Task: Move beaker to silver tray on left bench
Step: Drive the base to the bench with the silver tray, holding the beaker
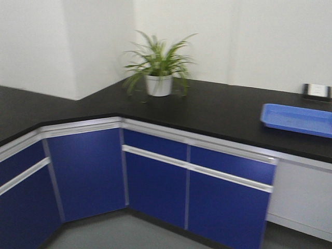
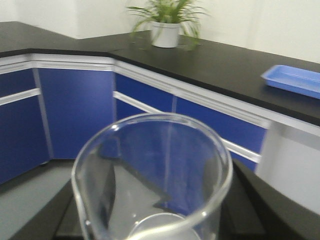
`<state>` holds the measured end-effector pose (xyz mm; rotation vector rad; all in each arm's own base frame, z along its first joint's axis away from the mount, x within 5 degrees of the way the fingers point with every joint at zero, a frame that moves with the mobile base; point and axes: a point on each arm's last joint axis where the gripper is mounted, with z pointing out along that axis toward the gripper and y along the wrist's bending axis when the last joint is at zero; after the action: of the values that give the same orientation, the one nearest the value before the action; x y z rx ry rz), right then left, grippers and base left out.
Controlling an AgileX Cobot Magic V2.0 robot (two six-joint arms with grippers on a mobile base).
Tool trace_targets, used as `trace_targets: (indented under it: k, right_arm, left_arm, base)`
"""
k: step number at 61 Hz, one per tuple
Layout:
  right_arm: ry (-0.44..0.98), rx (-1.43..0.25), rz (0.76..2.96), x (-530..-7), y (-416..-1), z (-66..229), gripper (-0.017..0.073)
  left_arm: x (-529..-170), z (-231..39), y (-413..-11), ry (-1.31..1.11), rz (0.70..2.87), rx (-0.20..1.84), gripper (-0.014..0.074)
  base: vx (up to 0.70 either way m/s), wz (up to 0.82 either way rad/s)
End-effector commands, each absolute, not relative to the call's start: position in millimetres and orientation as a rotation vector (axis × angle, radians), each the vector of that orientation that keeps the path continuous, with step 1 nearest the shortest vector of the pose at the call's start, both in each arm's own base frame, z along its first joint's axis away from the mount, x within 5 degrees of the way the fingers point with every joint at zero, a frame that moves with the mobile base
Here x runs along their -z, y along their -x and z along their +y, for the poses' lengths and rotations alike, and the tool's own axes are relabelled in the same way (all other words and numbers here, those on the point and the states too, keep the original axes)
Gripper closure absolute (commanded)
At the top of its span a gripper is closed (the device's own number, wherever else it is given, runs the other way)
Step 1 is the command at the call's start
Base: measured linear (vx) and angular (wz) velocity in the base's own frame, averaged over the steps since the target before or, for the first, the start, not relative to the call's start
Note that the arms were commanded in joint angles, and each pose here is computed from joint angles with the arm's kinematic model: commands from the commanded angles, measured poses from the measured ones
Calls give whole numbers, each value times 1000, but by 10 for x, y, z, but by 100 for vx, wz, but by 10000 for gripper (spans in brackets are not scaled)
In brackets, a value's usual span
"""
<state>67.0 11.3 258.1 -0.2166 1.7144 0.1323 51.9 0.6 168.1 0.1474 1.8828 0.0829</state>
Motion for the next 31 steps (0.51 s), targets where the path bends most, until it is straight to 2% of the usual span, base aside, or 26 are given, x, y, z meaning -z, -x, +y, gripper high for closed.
trace_targets:
  k: [1, 31]
  right_arm:
    - [242, -139, 1617, -2745, -669, 136, 571]
    - [242, -138, 1618, -2744, -669, 135, 571]
  left_arm:
    - [-1690, -6, -539, -149, 1812, -71, 592]
    - [-1690, -6, -539, -149, 1812, -71, 592]
  base:
    - [-29, 68]
    - [-21, 75]
